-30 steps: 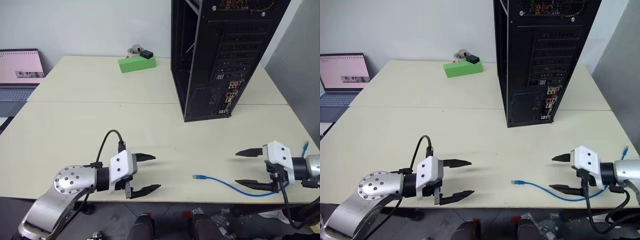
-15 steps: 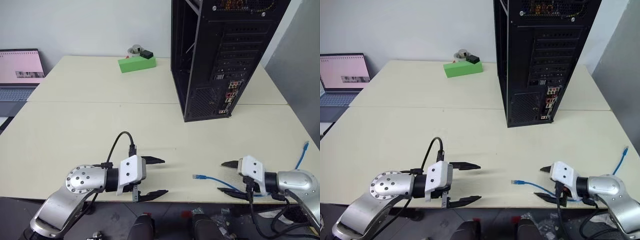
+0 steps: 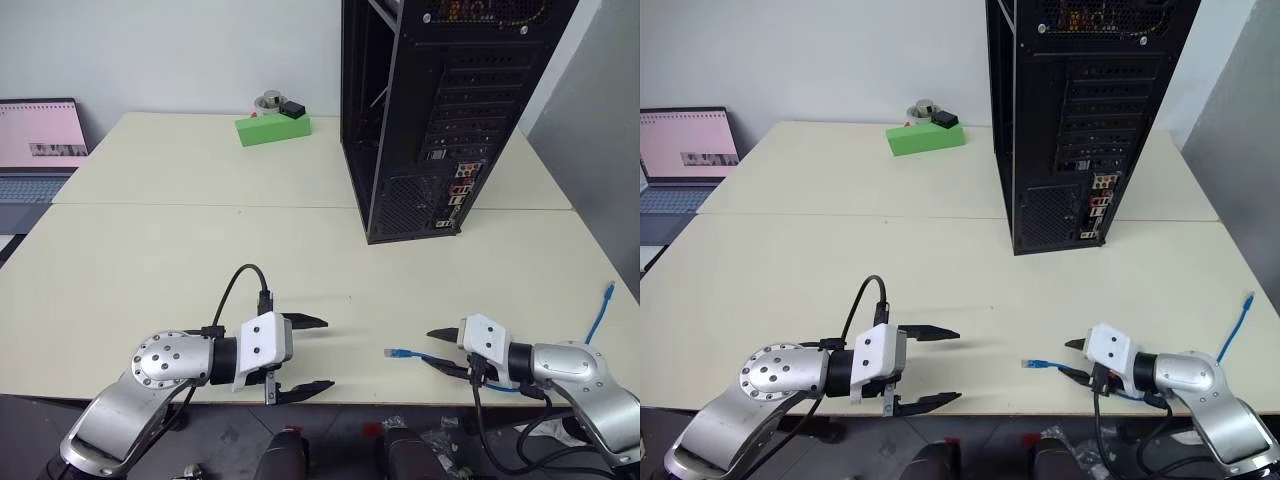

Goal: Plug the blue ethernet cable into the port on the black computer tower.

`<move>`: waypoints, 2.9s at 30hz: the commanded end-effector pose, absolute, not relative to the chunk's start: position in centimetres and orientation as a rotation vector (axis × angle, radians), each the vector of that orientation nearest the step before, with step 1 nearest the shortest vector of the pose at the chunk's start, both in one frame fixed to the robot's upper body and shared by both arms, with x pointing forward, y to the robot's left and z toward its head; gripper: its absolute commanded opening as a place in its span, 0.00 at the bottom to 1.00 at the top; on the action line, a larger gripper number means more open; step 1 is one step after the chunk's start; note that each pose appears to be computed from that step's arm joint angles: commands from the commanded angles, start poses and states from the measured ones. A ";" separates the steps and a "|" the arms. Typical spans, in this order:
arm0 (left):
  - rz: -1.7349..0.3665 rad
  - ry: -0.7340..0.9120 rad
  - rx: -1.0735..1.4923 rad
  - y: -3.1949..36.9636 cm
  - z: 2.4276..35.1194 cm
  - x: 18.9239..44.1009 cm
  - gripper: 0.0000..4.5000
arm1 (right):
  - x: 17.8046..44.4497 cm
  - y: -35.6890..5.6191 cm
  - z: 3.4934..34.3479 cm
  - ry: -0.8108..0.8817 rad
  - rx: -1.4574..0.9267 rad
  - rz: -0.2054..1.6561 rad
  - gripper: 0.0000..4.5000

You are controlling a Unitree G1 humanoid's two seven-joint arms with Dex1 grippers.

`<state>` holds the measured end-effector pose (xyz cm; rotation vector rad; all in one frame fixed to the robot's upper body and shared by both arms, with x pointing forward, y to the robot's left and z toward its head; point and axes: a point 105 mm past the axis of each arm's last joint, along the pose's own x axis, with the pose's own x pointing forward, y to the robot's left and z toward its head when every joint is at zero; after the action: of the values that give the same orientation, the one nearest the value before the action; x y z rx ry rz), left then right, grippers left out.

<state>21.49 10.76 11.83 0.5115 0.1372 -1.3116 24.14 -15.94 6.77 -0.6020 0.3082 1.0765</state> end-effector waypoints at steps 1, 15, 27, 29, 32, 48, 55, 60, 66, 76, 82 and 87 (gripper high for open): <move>-1.305 0.121 0.535 11.0 12.1 21.6 1.00 | 24.4 -16.9 6.2 0.332 -0.695 1.063 0.25; -1.189 0.113 0.514 11.1 11.9 24.6 1.00 | 25.9 -13.5 9.6 0.185 -0.689 1.111 0.01; -1.203 0.105 0.476 10.2 11.3 26.9 1.00 | 27.3 -8.9 12.0 0.089 -0.648 1.216 0.01; -1.214 0.106 0.478 10.0 11.1 27.3 1.00 | 27.3 -8.5 12.1 0.082 -0.647 1.231 0.01; -1.231 0.104 0.479 9.7 10.9 27.6 1.00 | 27.3 -8.1 12.1 0.077 -0.656 1.247 0.01; -1.260 0.098 0.486 9.2 11.0 28.2 0.25 | 27.5 -7.7 11.7 0.078 -0.688 1.258 0.00; -1.257 0.096 0.491 9.1 10.9 28.3 0.05 | 27.7 -7.5 11.7 0.073 -0.697 1.263 0.00; -1.253 0.097 0.497 9.2 10.7 28.2 0.04 | 27.7 -7.4 11.7 0.077 -0.679 1.268 0.00; -1.248 0.062 0.527 9.3 10.5 28.2 0.04 | 27.2 -8.3 11.9 0.129 -0.659 1.308 0.13; -1.187 -0.227 0.796 9.8 11.4 28.8 0.04 | 27.8 -11.5 13.8 0.214 -0.484 1.233 0.67; -1.099 -0.597 1.091 9.8 13.0 28.7 0.04 | 27.1 -9.9 15.7 0.191 -0.214 1.228 0.92; -1.089 -0.819 1.146 9.1 13.8 27.4 0.04 | 27.2 -8.4 15.9 0.208 -0.066 1.214 0.92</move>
<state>27.78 9.13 12.94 1.1335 -0.7184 -1.1180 27.30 -8.78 14.63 -0.0721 0.2404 1.2129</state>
